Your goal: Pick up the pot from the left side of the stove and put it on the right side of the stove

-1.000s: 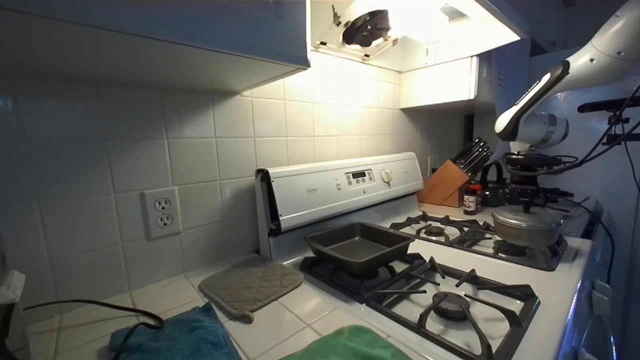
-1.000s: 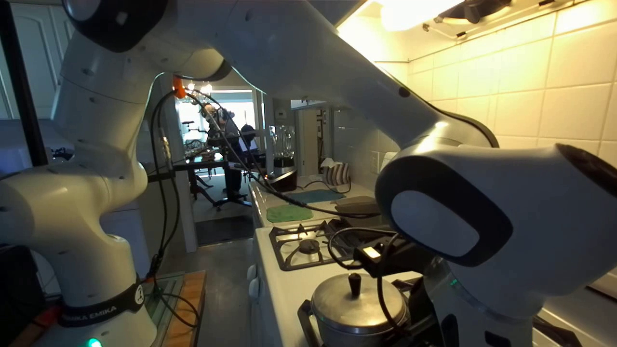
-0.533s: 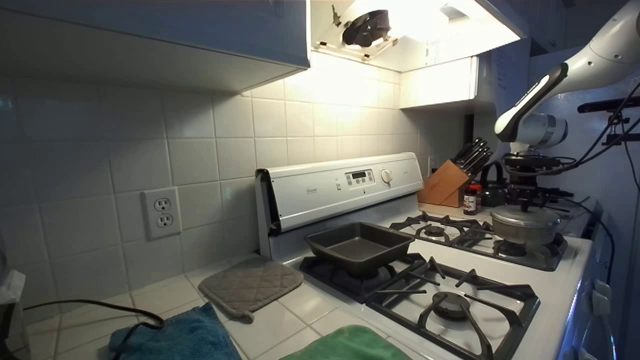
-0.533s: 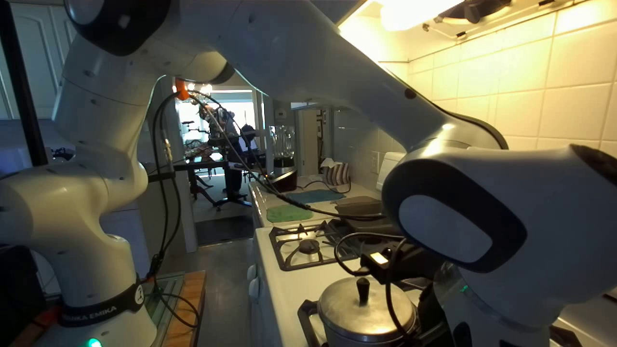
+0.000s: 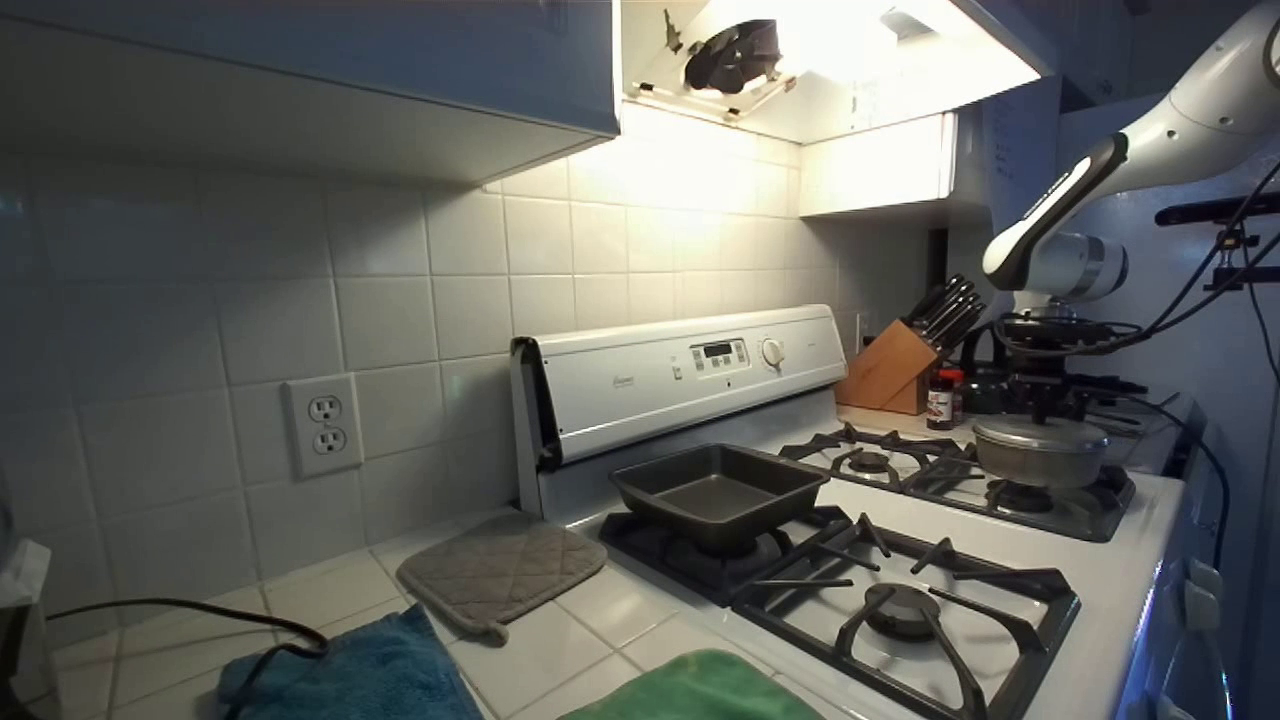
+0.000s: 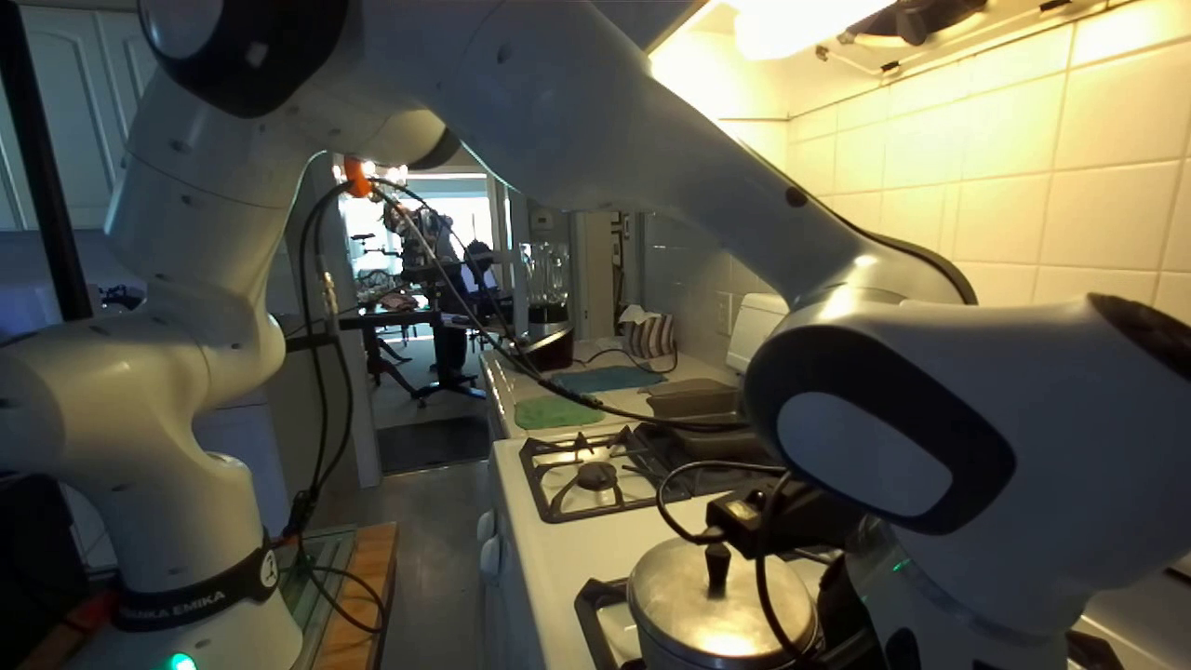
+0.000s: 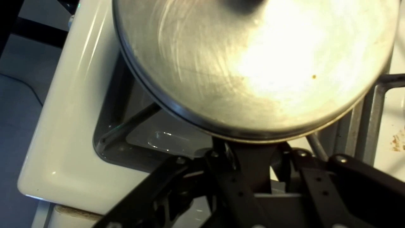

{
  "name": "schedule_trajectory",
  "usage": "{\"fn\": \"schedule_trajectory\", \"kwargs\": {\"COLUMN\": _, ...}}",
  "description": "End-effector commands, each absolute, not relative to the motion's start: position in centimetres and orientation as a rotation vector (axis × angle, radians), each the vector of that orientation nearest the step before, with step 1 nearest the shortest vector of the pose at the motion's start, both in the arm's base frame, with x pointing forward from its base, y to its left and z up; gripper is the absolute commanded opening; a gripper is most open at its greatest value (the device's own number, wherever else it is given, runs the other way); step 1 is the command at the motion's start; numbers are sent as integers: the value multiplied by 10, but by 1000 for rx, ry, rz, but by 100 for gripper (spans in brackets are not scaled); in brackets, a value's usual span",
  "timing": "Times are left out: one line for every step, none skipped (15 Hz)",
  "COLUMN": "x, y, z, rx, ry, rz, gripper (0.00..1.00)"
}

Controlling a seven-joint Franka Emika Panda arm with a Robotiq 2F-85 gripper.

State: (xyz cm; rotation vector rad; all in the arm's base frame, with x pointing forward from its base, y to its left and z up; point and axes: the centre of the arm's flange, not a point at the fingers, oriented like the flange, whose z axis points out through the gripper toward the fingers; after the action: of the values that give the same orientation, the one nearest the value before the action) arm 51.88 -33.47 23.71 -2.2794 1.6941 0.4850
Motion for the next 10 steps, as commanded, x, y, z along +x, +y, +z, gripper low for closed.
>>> {"fn": "schedule_trajectory", "kwargs": {"x": 534, "y": -333, "z": 232, "rx": -2262, "ry": 1718, "rz": 453, "gripper": 12}}
{"fn": "schedule_trajectory", "kwargs": {"x": 535, "y": -331, "z": 233, "rx": -2263, "ry": 1715, "rz": 451, "gripper": 12}}
{"fn": "schedule_trajectory", "kwargs": {"x": 536, "y": -329, "z": 234, "rx": -2266, "ry": 1711, "rz": 450, "gripper": 12}}
{"fn": "schedule_trajectory", "kwargs": {"x": 537, "y": -327, "z": 235, "rx": -2270, "ry": 1706, "rz": 446, "gripper": 12}}
{"fn": "schedule_trajectory", "kwargs": {"x": 538, "y": -325, "z": 236, "rx": -2274, "ry": 1700, "rz": 443, "gripper": 12}}
{"fn": "schedule_trajectory", "kwargs": {"x": 539, "y": -323, "z": 237, "rx": -2277, "ry": 1697, "rz": 442, "gripper": 12}}
{"fn": "schedule_trajectory", "kwargs": {"x": 540, "y": -322, "z": 237, "rx": -2282, "ry": 1693, "rz": 442, "gripper": 12}}
{"fn": "schedule_trajectory", "kwargs": {"x": 540, "y": -320, "z": 237, "rx": -2286, "ry": 1692, "rz": 441, "gripper": 12}}
{"fn": "schedule_trajectory", "kwargs": {"x": 541, "y": -320, "z": 236, "rx": -2288, "ry": 1693, "rz": 442, "gripper": 12}}
{"fn": "schedule_trajectory", "kwargs": {"x": 542, "y": -319, "z": 236, "rx": -2290, "ry": 1695, "rz": 443, "gripper": 24}}
